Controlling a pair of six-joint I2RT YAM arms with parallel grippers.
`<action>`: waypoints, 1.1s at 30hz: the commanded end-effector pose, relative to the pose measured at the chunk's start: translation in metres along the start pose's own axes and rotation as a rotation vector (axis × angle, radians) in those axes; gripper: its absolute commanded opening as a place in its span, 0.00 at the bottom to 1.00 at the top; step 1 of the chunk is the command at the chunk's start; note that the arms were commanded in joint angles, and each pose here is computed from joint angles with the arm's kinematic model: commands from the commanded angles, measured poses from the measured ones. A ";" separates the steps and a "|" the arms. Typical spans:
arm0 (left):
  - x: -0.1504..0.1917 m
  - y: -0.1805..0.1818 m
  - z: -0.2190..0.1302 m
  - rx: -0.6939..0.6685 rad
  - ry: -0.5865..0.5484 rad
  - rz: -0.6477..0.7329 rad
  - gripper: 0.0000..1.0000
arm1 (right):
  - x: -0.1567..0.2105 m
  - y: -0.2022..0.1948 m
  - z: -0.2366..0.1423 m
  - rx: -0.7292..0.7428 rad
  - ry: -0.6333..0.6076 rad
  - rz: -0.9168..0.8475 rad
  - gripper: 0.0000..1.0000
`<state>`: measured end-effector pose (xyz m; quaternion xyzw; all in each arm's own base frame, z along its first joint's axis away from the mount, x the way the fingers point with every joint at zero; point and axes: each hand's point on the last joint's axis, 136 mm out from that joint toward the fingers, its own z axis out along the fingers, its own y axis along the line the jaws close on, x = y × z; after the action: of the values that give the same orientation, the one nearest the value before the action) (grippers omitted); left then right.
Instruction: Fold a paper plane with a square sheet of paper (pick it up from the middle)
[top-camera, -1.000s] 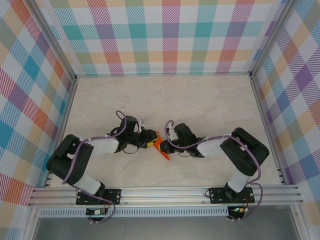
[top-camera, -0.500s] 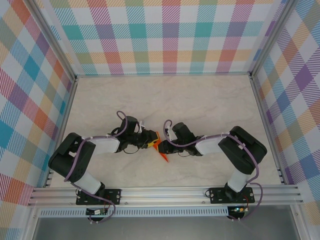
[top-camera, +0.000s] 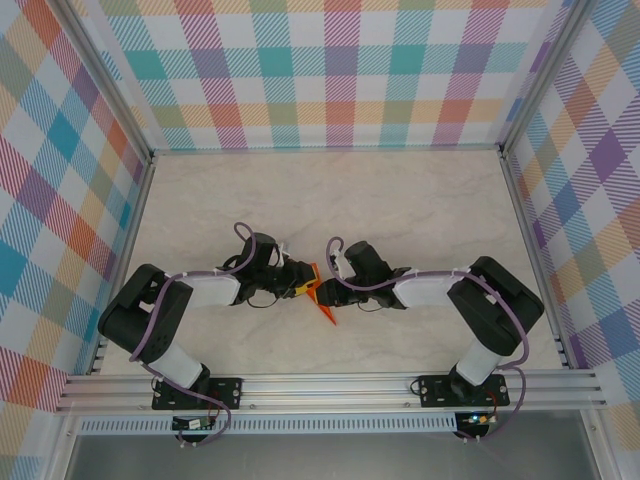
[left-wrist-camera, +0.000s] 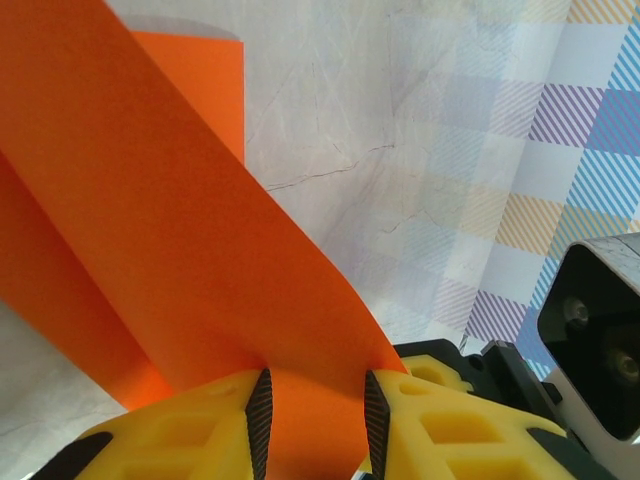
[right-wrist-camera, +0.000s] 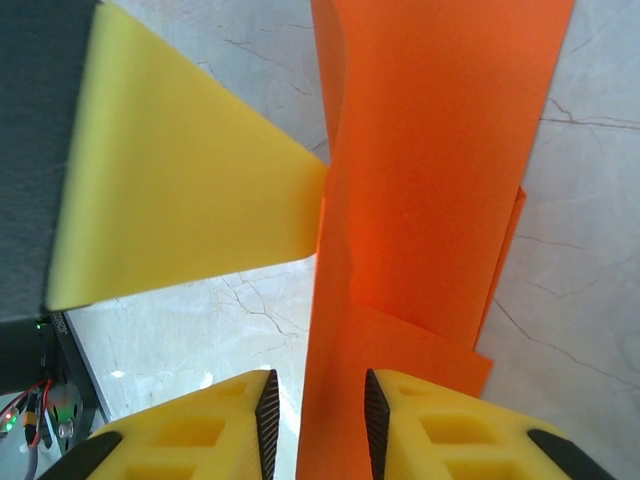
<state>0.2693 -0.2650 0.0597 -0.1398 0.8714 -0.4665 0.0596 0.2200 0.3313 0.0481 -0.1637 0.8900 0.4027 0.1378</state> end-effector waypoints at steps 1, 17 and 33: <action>0.005 0.002 0.004 -0.008 0.016 0.018 0.32 | -0.005 0.007 -0.004 -0.018 0.001 -0.033 0.26; 0.020 0.001 -0.012 -0.017 0.039 0.069 0.33 | 0.006 0.004 0.016 -0.080 0.062 0.029 0.03; 0.022 0.001 -0.009 0.008 0.057 0.106 0.33 | -0.005 0.005 0.013 -0.155 0.072 0.095 0.02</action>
<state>0.2510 -0.2569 0.0632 -0.1067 0.8801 -0.4584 0.0624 0.2187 0.3361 0.0356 -0.1437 0.8803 0.4454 0.0778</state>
